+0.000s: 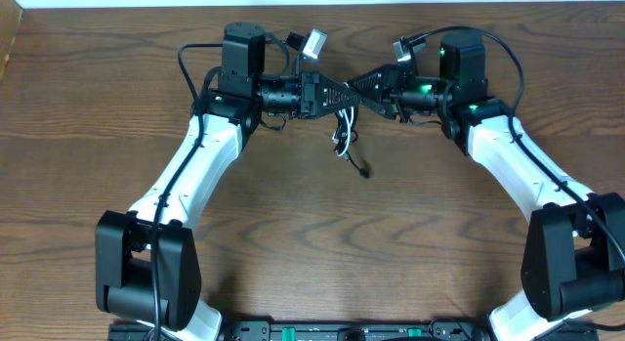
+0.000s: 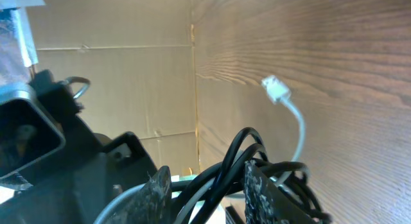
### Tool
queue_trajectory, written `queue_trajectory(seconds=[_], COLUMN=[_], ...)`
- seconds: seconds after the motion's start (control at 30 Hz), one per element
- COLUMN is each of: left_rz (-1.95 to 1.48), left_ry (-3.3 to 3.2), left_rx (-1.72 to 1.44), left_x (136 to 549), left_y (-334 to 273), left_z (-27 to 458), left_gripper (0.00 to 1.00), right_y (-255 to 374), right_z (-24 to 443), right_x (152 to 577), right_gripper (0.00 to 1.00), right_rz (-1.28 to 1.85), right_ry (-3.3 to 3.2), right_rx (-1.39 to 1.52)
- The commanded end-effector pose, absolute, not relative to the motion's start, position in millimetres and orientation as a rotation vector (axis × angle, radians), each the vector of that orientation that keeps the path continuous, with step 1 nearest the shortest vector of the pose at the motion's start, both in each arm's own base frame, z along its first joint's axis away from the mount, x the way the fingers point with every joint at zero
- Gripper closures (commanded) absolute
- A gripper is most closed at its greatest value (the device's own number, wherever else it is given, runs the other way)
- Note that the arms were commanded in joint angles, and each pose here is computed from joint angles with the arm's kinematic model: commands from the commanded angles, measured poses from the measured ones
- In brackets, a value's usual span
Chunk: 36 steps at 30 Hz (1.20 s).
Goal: Untangle cables
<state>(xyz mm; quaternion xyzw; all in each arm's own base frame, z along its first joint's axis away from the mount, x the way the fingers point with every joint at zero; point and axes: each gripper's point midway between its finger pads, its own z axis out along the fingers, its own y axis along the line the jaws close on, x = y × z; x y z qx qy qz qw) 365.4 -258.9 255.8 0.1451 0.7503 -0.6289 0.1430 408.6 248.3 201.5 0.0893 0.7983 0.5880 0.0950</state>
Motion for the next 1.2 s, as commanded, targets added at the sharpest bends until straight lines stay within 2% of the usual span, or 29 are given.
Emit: queue_trajectory(seconds=[0.0, 0.4, 0.7, 0.97, 1.03, 1.07, 1.1, 1.17], left_rz=[-1.816, -1.821, -1.813, -1.952, -1.996, -2.014, -2.027, -2.050], left_ry=[2.146, 2.148, 2.203, 2.332, 2.366, 2.378, 2.386, 2.399], left_rx=[0.422, 0.378, 0.214, -0.227, -0.357, -0.408, -0.435, -0.465], left_x=[368, 372, 384, 393, 393, 393, 392, 390], left_y=[-259, -259, -258, -257, -257, -257, -258, -258], left_z=[261, 265, 263, 264, 264, 264, 264, 265], left_gripper=[0.93, 0.93, 0.92, 0.93, 0.93, 0.93, 0.93, 0.93], right_y=[257, 263, 251, 252, 251, 251, 249, 242], right_z=[182, 161, 171, 186, 184, 182, 177, 159], right_x=[403, 389, 388, 371, 371, 372, 375, 386], right_gripper=[0.69, 0.80, 0.76, 0.71, 0.67, 0.62, 0.52, 0.44], right_rz=[1.725, 1.787, 1.793, 1.792, 1.758, 1.718, 1.668, 1.509], right_ry=[2.426, 2.463, 2.338, 2.102, 2.074, 2.057, 2.057, 2.104], right_rx=[0.225, 0.063, -0.184, -0.586, -0.632, -0.664, -0.680, -0.679])
